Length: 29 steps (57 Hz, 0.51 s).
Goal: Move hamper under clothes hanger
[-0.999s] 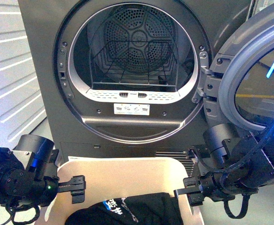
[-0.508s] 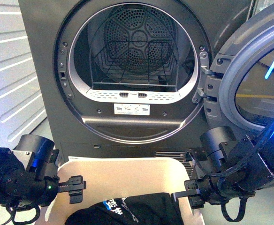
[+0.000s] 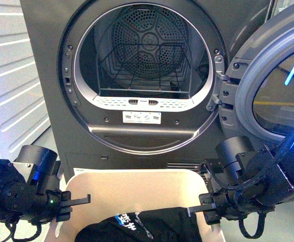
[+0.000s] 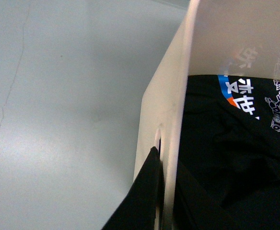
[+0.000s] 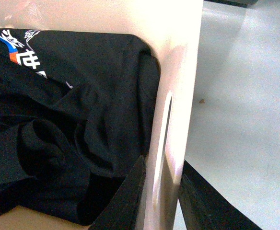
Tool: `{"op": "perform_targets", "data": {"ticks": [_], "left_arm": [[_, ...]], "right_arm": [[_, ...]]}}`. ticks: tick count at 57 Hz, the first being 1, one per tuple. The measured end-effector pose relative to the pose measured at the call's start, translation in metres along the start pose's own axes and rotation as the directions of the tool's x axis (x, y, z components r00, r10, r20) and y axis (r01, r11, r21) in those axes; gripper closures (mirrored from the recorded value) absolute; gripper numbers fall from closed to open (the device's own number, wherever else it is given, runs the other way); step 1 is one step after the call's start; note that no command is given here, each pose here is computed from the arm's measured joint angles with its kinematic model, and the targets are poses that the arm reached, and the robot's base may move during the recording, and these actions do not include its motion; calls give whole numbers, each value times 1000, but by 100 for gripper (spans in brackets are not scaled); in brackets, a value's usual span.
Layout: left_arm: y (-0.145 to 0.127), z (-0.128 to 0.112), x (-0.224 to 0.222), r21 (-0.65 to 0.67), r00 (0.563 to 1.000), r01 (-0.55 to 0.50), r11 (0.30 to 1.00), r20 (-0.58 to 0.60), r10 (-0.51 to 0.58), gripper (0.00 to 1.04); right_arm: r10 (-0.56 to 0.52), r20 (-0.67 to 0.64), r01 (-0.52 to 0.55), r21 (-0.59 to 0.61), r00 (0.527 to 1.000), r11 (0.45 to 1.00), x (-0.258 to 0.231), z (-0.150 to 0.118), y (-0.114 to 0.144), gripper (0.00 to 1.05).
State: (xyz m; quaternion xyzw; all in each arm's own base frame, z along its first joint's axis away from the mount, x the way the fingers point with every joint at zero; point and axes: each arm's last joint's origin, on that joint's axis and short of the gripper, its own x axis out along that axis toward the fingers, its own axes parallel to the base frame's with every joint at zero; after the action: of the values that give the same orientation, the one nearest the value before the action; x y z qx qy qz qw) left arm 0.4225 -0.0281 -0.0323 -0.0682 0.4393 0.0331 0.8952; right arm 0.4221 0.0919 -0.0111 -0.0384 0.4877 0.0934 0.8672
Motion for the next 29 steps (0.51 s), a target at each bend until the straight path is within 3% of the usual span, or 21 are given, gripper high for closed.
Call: {"op": "perform_targets", "data": {"ticks": [8,29], "left_arm": [[-1,-1,-1,5,1000,1,1000,-2,-1,100],[-1,-2,-5,5,1000,-1,1000,-13,1,100]], "right_arm": [[-7,4,7,15,1000,1000,0,0,-2,102],[-8,9,7,31,1000,999,0,1,-2,102]]}}
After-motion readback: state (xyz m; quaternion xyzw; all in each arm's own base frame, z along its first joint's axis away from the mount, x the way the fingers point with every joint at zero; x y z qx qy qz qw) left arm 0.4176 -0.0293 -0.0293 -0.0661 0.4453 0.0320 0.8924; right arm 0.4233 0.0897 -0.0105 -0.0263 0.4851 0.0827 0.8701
